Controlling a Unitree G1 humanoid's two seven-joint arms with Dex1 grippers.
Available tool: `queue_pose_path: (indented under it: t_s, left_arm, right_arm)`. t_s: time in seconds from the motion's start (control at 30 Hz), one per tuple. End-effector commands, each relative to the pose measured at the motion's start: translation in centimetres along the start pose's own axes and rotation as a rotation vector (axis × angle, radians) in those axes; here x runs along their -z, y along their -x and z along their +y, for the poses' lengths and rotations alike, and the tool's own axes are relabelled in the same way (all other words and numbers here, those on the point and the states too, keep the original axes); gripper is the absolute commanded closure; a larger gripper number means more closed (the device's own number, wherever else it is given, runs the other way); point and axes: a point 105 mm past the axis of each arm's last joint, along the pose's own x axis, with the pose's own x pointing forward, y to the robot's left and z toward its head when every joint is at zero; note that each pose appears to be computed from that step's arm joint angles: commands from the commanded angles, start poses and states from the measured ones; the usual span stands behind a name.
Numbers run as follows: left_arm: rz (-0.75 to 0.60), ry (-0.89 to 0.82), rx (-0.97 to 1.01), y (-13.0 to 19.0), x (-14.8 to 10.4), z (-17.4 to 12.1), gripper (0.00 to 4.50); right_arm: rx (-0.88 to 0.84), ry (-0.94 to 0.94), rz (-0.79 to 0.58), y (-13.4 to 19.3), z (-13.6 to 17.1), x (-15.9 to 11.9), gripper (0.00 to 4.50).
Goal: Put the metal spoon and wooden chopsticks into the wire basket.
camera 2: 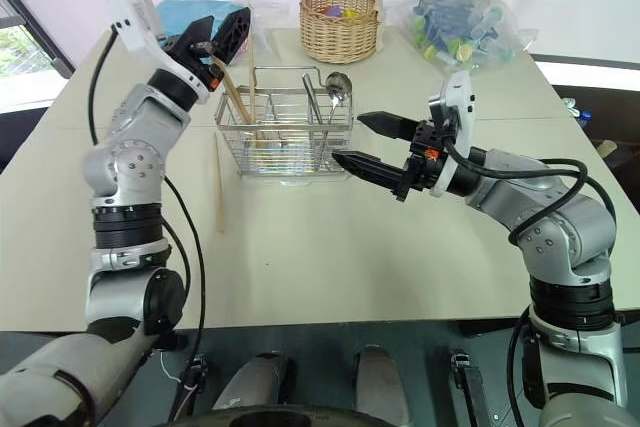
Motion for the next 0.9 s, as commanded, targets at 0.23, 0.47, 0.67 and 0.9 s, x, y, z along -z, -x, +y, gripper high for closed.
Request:
queue_pose_path:
  t_s: [0.23, 0.47, 0.67, 0.9]
  left_arm:
    - [0.440, -0.179, -0.529, 5.4, 0.0, 11.0, 0.06]
    - [0.662, -0.128, -0.644, 7.4, 6.5, 13.2, 0.06]
    - [0.713, -0.070, -0.580, 5.6, 9.9, 11.7, 0.06]
    - [0.876, -0.004, -0.588, 6.4, 14.3, 11.5, 0.06]
  right_arm:
    - [-0.071, 0.083, 0.030, -0.2, 0.4, -0.2, 0.00]
    - [-0.087, 0.079, 0.016, -0.7, 0.5, 0.0, 0.00]
    - [-0.094, 0.069, 0.011, -0.9, 0.7, 0.0, 0.00]
    - [-0.088, 0.060, 0.000, -0.9, 1.1, 0.1, 0.00]
